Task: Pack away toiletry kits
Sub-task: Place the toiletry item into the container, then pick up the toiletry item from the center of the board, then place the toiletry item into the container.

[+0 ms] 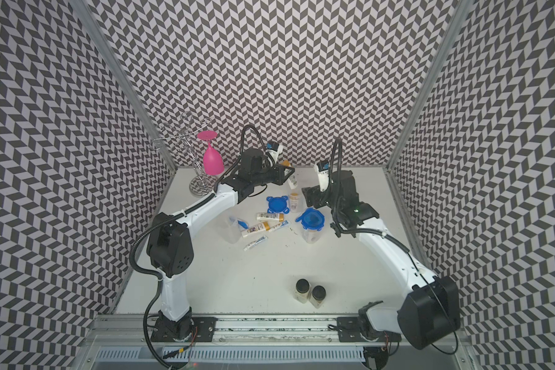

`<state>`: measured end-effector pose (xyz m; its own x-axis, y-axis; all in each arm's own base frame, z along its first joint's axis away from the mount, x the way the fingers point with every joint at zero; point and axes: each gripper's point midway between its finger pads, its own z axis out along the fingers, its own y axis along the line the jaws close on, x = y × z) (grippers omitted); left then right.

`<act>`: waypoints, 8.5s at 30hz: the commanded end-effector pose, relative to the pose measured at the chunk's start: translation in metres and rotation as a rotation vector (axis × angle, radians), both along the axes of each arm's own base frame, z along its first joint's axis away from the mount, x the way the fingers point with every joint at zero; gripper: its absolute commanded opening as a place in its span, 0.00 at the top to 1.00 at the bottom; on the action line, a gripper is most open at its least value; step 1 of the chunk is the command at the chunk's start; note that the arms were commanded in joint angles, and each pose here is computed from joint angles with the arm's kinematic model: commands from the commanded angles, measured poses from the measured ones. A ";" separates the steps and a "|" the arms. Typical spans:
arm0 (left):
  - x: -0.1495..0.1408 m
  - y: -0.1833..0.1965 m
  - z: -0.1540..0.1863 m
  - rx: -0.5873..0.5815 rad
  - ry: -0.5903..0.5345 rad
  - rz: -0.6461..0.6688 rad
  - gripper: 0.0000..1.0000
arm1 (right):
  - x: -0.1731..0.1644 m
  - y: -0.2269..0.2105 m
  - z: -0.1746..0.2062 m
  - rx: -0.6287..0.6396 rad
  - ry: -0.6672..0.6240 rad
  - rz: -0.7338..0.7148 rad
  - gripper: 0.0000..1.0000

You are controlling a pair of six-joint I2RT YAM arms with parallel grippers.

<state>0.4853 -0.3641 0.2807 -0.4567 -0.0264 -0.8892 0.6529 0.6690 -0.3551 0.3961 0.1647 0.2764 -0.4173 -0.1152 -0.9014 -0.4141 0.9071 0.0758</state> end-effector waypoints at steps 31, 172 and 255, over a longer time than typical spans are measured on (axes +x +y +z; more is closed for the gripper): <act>0.019 -0.038 -0.080 0.274 -0.209 0.100 0.99 | 0.030 -0.026 -0.008 0.058 0.081 -0.133 0.12; -0.100 0.041 -0.078 0.104 0.072 -0.086 0.34 | 0.090 0.033 -0.024 0.162 0.186 0.069 1.00; -0.067 -0.031 -0.247 0.373 0.020 -0.109 0.36 | 0.117 0.031 -0.044 0.078 0.093 -0.056 0.57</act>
